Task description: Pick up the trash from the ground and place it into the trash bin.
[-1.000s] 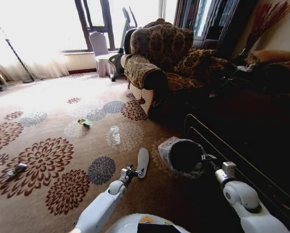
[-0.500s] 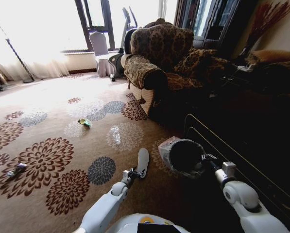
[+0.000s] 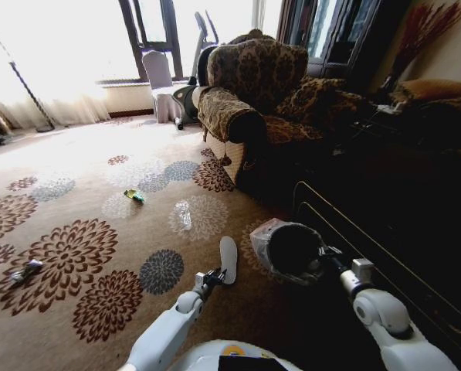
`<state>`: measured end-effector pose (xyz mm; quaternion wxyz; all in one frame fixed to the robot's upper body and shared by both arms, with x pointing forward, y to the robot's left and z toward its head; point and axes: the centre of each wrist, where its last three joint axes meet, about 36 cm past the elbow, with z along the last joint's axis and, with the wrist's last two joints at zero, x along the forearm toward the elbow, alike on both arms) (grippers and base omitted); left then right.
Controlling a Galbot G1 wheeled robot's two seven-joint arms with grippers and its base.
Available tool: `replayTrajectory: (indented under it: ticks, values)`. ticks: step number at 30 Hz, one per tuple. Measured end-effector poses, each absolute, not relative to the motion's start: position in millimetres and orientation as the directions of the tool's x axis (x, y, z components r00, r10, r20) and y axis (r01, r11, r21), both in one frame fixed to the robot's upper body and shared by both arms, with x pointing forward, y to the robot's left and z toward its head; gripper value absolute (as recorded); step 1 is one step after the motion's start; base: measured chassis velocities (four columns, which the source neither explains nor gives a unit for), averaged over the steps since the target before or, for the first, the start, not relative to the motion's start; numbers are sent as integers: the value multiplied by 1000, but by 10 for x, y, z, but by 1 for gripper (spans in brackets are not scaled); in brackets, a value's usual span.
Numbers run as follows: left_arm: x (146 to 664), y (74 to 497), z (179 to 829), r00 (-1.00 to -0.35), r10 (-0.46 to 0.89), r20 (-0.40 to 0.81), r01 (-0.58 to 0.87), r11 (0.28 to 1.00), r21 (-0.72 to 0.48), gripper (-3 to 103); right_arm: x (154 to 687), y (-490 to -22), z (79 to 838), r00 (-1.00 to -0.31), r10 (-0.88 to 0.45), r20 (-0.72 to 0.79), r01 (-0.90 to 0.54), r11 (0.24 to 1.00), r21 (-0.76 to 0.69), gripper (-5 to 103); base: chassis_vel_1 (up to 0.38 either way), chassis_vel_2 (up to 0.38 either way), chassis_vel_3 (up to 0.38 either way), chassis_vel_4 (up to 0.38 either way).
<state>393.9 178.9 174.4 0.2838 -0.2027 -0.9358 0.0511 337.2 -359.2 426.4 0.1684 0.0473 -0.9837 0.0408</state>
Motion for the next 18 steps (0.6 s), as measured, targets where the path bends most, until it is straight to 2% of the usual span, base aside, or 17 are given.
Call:
replayTrajectory:
  ticks: [9,18]
  values:
    - [3932,1851,1829,-807,397,436,369,917,-152,2,3381,-3573,4283,-941,-76,331,-102,993,-60,1,0,0,0,0]
    - [3831,1896,1852,-810,394,434,355,919,-171,0,3375,-3567,4324,-941,-84,329,-109,992,-57,1,0,0,0,0]
